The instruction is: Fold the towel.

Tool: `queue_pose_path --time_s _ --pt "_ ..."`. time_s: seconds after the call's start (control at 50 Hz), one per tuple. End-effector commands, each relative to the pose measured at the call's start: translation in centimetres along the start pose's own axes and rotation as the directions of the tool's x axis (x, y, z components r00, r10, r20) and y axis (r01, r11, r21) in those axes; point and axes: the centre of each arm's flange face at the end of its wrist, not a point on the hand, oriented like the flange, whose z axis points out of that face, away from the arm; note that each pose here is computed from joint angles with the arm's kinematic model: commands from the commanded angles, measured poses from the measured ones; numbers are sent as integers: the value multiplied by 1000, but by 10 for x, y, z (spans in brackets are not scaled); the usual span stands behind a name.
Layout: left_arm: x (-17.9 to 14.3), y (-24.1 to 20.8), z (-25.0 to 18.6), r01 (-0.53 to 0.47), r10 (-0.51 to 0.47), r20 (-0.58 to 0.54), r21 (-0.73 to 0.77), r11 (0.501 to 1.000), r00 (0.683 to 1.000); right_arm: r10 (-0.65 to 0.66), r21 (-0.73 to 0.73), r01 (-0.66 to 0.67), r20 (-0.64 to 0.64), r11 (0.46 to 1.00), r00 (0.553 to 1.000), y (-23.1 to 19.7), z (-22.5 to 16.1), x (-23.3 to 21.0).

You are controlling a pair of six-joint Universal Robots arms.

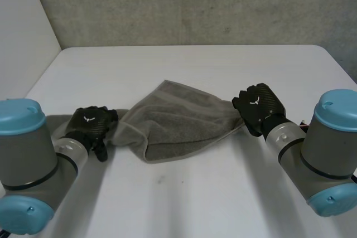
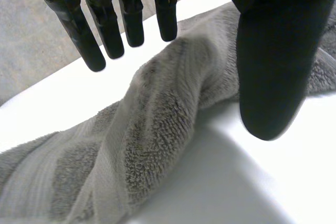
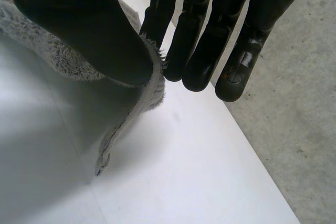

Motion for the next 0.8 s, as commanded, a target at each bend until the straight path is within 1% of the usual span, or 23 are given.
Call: queue_pose_path --time_s 0.02,0.08,0.14,0.22,0.38,0.52,0.66,0.76,0.8 --pt "3 -21 -1 -131 132 -11 58 990 991 7 -23 -7 -2 1000 1000 10 -2 1" --pt "6 -27 -1 -147 149 -15 82 986 989 7 -25 -7 2 1000 1000 10 -3 0" --pt "19 -36 -2 -166 173 -42 122 978 984 9 -32 -9 5 999 1000 12 -4 -1" --pt "27 -37 1 -174 184 -61 133 976 981 9 -32 -9 5 999 1000 13 -4 -2" --pt "33 -43 27 -179 192 -85 138 974 978 10 -35 -10 9 999 1000 14 -5 -3" --pt "31 -41 36 -233 238 -99 64 970 966 11 -41 -11 14 999 1000 16 -6 -4" --pt "27 -39 39 -241 244 -97 39 970 965 10 -45 -10 19 999 1000 17 -6 -6" --pt "29 -29 35 -259 256 -125 -16 966 959 9 -45 -8 19 999 1000 17 -6 -6" --pt "29 -22 30 -272 261 -148 -62 960 954 11 -46 -10 18 999 1000 17 -6 -6"
